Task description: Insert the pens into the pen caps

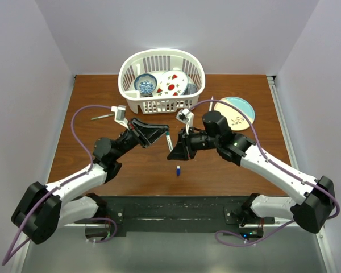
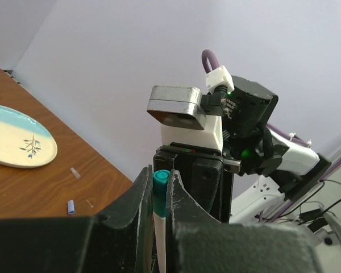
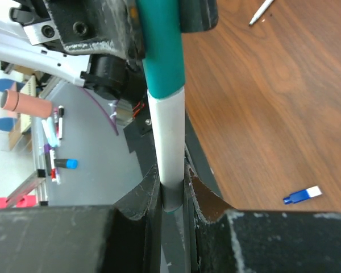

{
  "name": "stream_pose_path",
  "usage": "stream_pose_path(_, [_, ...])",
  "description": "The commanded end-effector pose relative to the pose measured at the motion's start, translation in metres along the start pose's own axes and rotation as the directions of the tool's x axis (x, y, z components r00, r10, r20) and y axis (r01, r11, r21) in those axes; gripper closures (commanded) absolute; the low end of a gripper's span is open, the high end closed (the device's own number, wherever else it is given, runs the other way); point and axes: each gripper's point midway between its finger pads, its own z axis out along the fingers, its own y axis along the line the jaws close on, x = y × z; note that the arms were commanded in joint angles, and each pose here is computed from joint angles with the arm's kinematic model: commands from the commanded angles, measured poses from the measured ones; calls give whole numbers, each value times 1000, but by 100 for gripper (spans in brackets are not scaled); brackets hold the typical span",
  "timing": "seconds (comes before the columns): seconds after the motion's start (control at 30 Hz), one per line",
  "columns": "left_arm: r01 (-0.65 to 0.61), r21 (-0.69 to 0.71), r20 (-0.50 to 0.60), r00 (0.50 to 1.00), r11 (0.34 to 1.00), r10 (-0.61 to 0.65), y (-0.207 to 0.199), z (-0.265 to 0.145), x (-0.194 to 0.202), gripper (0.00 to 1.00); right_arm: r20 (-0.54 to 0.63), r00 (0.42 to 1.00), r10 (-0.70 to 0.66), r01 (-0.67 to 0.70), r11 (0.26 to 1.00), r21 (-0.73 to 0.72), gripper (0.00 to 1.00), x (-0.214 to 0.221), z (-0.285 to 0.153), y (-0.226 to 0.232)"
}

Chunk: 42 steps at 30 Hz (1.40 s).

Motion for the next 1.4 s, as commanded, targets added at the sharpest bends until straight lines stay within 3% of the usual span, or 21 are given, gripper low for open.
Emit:
stream_pose_path(0.0, [276,22,-661,725,961,-193,-18,-83,156,100,640,666,-384,338,920,200,100,-216,-82,61])
stream_pose_path(0.3, [354,117,-670,717,928,-190,-46,-91,148,100,688,613,-390,368,911,188,100,-232,-103,69])
stream_pose_path(0.57, [421,154,-670,709,894,-218,-62,-94,142,100,720,603,-344,360,923,140,100,-238,-102,69])
stream_pose_path(1.1, [220,-23,-679,713,975,-177,-20,-73,164,100,711,593,-378,241,926,291,100,-252,-99,29])
stream_pose_path(1.27, [171,-1,-596,791,985,-138,-11,-64,121,100,687,637,-350,231,937,264,100,-236,-90,21])
stream_pose_path(1.37, [102,-23,-509,855,995,-99,1,-54,78,100,644,701,-305,222,952,210,98,-210,-78,17])
